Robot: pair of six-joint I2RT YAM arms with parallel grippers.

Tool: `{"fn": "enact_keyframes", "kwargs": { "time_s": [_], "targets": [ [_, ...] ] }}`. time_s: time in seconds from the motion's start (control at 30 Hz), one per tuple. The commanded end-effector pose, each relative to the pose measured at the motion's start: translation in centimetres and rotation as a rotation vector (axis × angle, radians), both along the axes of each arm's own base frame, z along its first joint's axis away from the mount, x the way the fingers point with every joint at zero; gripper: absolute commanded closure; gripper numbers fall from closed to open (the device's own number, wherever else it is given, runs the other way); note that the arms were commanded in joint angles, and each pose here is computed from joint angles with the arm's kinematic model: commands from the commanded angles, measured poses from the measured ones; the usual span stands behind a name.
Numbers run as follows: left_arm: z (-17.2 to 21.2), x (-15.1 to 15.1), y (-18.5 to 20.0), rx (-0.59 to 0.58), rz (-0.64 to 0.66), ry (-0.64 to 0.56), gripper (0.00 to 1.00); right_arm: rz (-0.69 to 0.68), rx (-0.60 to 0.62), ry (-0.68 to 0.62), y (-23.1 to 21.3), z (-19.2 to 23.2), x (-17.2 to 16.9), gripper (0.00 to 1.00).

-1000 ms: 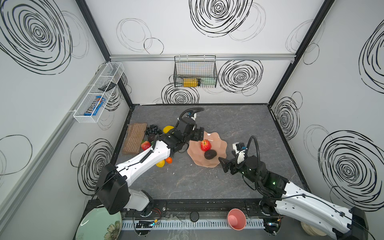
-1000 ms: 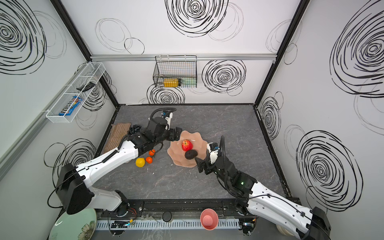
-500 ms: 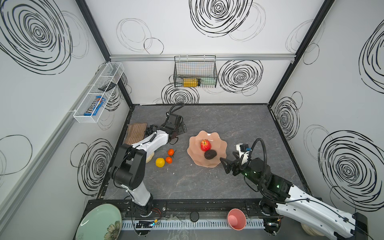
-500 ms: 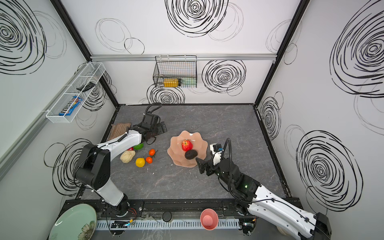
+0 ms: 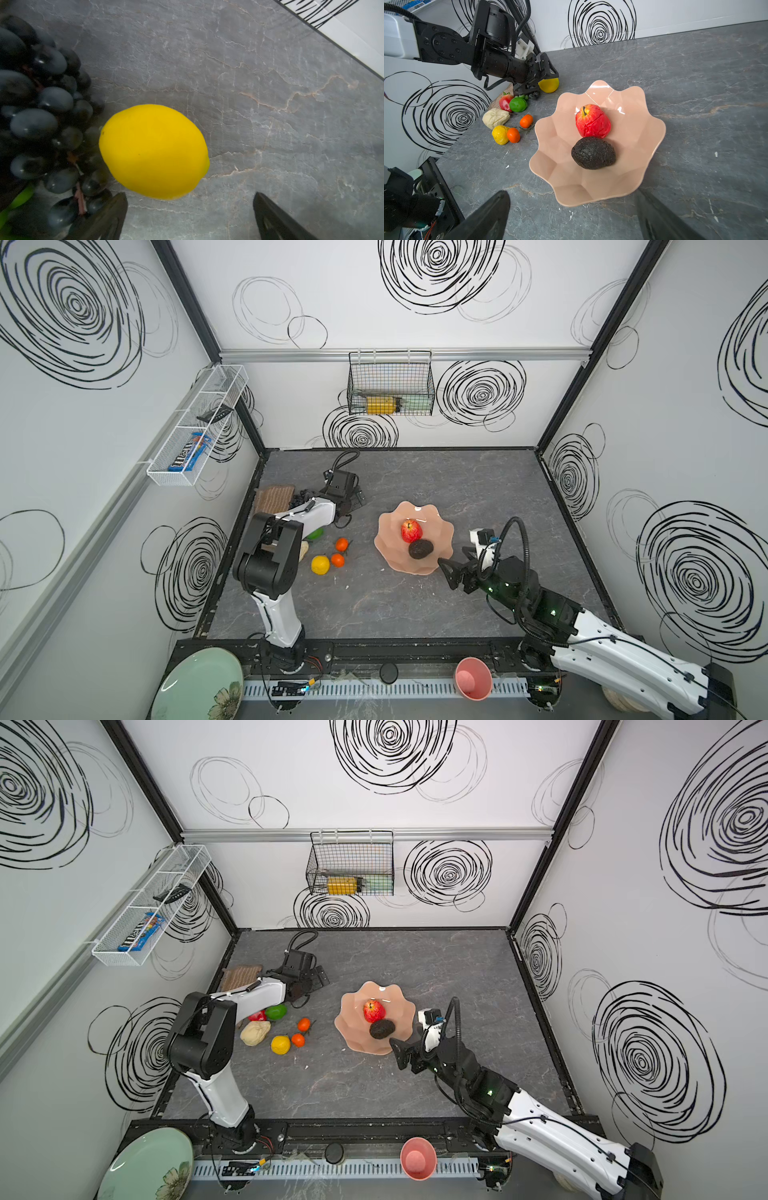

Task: Place and organize the fake fruits in the fruit bowl
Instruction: 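Move the left gripper over the yellow lemon and grasp it, then carry the yellow lemon with the left gripper toward the right gripper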

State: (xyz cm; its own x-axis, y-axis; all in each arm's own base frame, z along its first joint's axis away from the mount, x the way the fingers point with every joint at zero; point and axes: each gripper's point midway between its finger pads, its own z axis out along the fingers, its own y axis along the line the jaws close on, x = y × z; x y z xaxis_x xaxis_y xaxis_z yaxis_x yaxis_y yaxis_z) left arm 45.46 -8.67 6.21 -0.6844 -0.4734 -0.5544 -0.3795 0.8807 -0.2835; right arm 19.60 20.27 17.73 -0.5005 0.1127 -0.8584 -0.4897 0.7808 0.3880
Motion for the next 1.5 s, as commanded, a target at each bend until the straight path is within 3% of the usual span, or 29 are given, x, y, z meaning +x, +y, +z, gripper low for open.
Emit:
{"fn": "enact_keyframes", "kwargs": {
  "time_s": [0.0,0.8,1.2,1.47],
  "targets": [
    [0.2,1.5,0.0,-0.031,0.014,-0.032,0.02,0.003,0.026,0.006,0.3,0.1,0.1,0.03],
    [-1.9,5.0,2.9,0.109,0.022,0.033,0.02,0.025,0.005,0.034,1.5,-0.6,0.4,0.03],
    [-1.9,5.4,2.7,0.118,0.001,0.024,0.27,0.023,0.006,0.039,1.4,-0.7,0.3,0.03],
    [0.6,5.1,1.3,0.080,-0.047,-0.067,0.35,0.001,0.015,0.038,1.0,0.2,0.5,0.03]
  ]
}}
